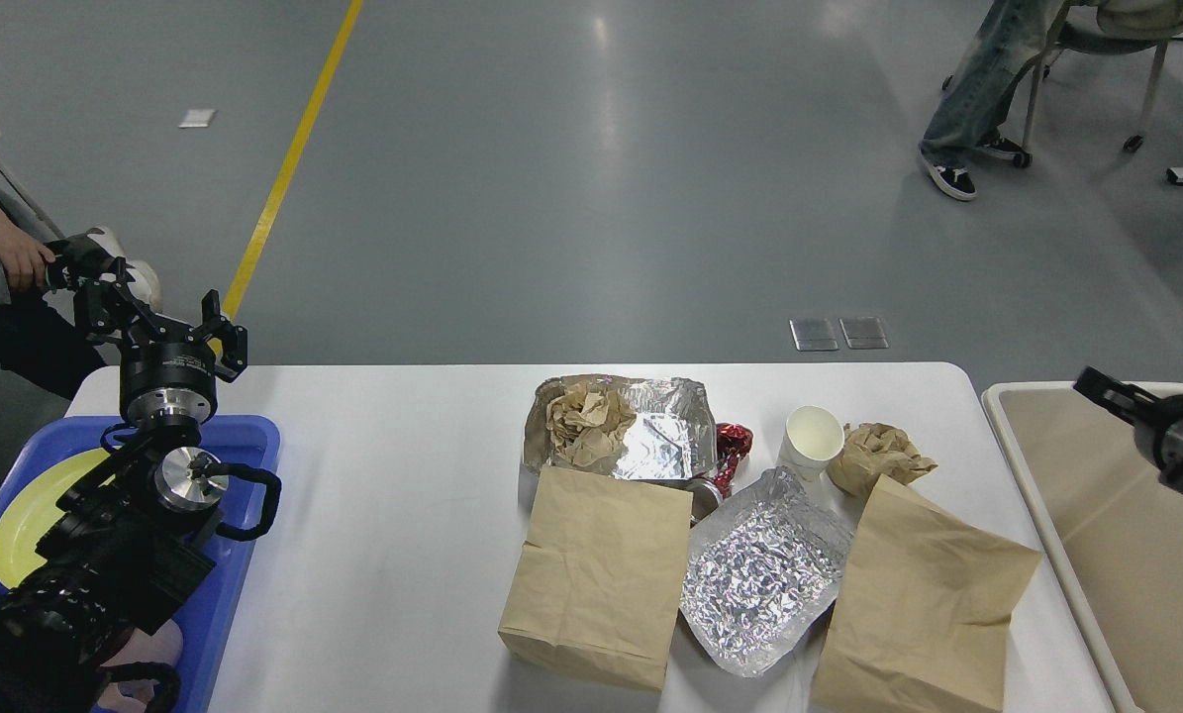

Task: Tidy desktop
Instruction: 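Move the right gripper back over to the brown paper bag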

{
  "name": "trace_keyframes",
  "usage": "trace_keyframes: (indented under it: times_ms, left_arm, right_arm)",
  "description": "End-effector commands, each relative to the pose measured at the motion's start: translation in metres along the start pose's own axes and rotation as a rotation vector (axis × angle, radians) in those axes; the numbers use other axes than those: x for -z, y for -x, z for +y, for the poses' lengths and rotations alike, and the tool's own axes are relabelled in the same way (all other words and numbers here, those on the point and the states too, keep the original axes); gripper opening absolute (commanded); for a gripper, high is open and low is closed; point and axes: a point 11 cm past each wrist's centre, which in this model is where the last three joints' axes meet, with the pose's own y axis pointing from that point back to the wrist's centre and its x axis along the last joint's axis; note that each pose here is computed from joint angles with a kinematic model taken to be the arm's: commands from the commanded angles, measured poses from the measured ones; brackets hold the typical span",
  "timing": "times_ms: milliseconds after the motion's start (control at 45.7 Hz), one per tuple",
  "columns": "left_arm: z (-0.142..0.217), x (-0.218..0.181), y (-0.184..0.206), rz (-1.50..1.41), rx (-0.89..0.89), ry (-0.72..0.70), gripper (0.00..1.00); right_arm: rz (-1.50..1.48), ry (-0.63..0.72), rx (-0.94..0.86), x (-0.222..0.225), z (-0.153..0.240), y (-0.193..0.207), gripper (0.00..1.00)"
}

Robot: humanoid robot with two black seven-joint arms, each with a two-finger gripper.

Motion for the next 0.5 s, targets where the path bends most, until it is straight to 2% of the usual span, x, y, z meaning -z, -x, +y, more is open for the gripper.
trace_keyframes:
  times_ms: [0, 131, 241, 372, 482]
  left_arm:
    - [0.0, 0.0, 0.0, -0.001, 0.0, 0.0, 0.97]
    - [0.0, 0.0, 0.0, 0.001, -0.001, 0.0, 0.97]
    - [0.0, 0.0, 0.0, -0.001, 0.0, 0.0, 0.97]
    - [0.0, 0.0, 0.0, -0.001, 0.0, 0.0, 0.97]
    - [0.0, 0.0, 0.0, -0.001, 0.0, 0.0, 0.97]
  right_arm:
    - [0.035, -0.099, 0.118, 0.067, 0.013, -0.022, 1.0]
    - [0.051, -0.153, 0.36, 0.11, 0.043, -0.027, 1.0]
    - [0.044, -0.201, 0.577, 0.141, 0.083, -0.03, 1.0]
    - [0.044, -0.225, 0.653, 0.153, 0.111, -0.041, 1.0]
    - [0.054, -0.191, 0.689, 0.145, 0.131, -0.061, 1.0]
